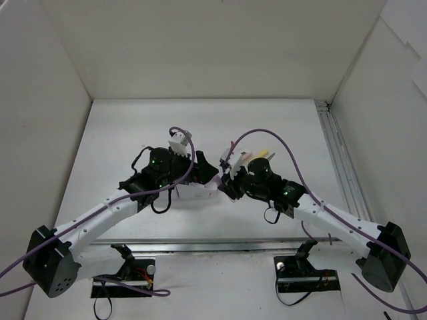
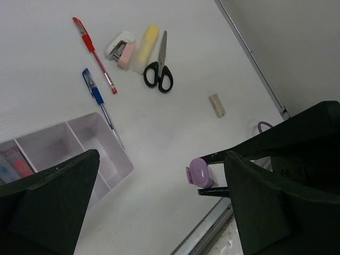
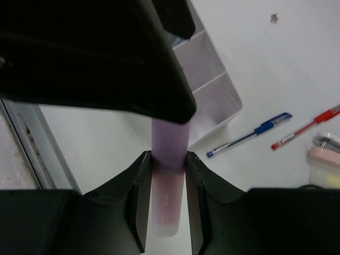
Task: Sort the stationery into containers
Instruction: Pick up the pen from the center of the board, then place the pen in the storage box.
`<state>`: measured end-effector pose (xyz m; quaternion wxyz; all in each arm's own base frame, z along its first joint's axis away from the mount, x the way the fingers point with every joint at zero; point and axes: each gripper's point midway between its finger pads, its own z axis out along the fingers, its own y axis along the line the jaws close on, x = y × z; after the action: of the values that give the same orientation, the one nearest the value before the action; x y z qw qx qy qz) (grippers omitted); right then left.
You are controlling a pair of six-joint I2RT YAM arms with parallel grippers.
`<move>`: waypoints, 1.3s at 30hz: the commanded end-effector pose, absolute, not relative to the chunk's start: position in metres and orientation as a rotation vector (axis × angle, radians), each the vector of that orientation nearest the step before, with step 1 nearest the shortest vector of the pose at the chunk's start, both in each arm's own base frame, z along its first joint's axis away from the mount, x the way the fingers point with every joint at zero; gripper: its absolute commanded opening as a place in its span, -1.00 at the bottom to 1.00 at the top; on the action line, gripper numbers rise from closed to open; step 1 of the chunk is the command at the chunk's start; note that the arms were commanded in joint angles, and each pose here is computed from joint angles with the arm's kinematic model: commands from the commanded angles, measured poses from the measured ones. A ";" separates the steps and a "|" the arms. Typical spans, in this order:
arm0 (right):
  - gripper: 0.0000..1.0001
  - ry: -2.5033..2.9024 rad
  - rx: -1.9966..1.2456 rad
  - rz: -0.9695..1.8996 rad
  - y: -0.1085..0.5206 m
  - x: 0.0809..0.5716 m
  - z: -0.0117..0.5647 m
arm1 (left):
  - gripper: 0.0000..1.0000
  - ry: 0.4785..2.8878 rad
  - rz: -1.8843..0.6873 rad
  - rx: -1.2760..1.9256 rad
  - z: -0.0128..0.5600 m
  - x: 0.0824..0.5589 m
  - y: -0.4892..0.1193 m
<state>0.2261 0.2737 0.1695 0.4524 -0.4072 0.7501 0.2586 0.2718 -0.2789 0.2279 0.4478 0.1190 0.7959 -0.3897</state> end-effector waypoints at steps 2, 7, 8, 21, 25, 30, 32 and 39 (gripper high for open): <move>-1.00 1.572 -0.873 0.667 0.303 0.249 0.246 | 0.93 1.840 -1.016 0.252 0.262 0.278 -0.287; -1.00 1.554 -0.819 0.683 0.311 0.257 0.256 | 0.82 1.827 -1.045 0.272 0.256 0.273 -0.292; -1.00 1.535 -0.809 0.689 0.314 0.257 0.266 | 0.78 1.830 -1.044 0.277 0.256 0.273 -0.292; -1.00 1.516 -0.639 0.688 0.329 0.280 0.279 | -1.00 1.846 -1.041 0.302 0.247 0.271 -0.295; -0.73 1.502 -0.626 0.698 0.331 0.279 0.286 | -1.00 1.816 -1.024 0.284 0.255 0.268 -0.287; 0.13 1.523 -0.598 0.707 0.328 0.278 0.286 | -1.00 1.772 -0.869 0.191 0.271 0.272 -0.252; 0.35 1.547 -0.611 0.691 0.324 0.276 0.283 | -1.00 1.763 -0.785 0.135 0.275 0.276 -0.231; 0.96 1.667 -0.493 0.514 0.280 0.290 0.268 | -1.00 1.687 -0.443 -0.143 0.287 0.284 -0.124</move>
<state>0.2720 0.3034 0.2255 0.5657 -0.2804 0.7343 0.2492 0.2773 -0.1709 0.2802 0.6070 -0.0084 0.7470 -0.2712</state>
